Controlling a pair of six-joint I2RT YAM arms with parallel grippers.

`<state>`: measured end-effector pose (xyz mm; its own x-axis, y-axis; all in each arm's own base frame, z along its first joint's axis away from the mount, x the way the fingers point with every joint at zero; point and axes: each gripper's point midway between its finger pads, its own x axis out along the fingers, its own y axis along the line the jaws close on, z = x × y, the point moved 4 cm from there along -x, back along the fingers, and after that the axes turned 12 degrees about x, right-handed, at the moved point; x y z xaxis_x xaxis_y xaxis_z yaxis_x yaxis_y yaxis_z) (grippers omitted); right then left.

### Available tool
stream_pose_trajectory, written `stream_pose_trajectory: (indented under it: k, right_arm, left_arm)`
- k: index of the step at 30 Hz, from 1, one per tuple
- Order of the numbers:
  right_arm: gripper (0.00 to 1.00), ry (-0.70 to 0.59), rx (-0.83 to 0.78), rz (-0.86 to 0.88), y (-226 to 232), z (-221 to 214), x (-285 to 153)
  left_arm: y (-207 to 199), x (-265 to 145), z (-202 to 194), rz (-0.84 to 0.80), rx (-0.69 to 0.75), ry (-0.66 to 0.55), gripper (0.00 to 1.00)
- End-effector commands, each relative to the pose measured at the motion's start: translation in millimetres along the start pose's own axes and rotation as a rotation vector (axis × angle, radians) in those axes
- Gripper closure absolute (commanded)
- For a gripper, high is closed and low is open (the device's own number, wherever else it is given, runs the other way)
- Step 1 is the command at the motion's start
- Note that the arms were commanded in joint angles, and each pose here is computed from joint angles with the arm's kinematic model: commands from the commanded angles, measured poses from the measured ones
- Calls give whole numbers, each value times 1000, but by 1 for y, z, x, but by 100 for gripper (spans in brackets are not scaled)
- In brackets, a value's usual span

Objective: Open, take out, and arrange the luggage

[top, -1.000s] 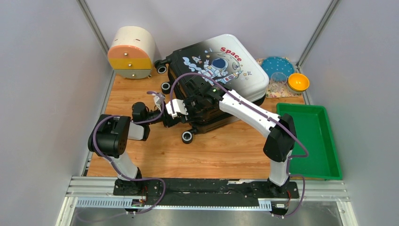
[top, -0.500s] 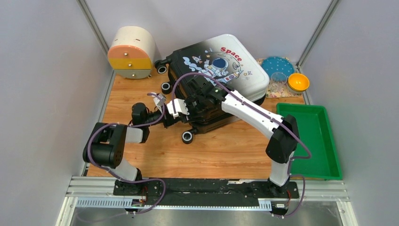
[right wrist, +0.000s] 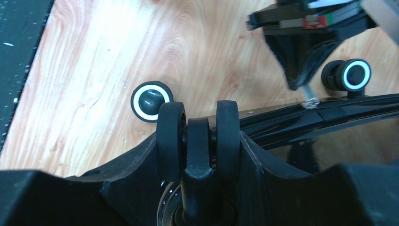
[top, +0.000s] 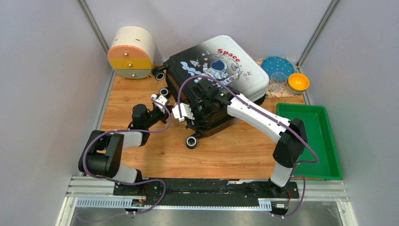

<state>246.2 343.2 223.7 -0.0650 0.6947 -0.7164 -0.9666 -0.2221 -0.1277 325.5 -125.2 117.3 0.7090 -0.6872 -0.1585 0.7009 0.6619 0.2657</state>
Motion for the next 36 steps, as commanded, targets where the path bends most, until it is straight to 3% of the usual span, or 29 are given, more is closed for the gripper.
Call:
stream_pose_trajectory:
  k: [1, 13, 22, 25, 26, 27, 28, 30, 31, 36]
  right_arm:
    - [100, 31, 171, 155, 59, -6, -37]
    - [100, 188, 293, 126, 91, -73, -80]
    - [100, 334, 353, 68, 98, -148, -118]
    - [100, 332, 321, 76, 103, -150, -120]
    - [94, 299, 318, 74, 101, -142, -122]
    - [79, 251, 343, 88, 101, -131, -120]
    - [51, 227, 350, 94, 100, -121, -121]
    - [31, 148, 321, 114, 96, -84, -128]
    - [15, 125, 315, 141, 96, -69, -126]
    - [13, -9, 196, 100, 79, -4, -136]
  left_arm:
    - [67, -9, -11, 328, 221, 104, 100]
    - [117, -41, -14, 484, 314, 125, 100]
    - [82, -71, 2, 410, 410, 23, 100]
    - [72, -73, 7, 374, 412, -13, 100]
    - [69, -73, 8, 363, 410, -22, 100]
    - [67, -73, 11, 355, 415, -34, 100]
    - [61, -73, 11, 322, 425, -48, 100]
    - [55, -73, 15, 299, 439, -72, 100]
    - [51, -73, 13, 285, 441, -74, 100]
    - [46, -75, 16, 269, 459, -91, 100]
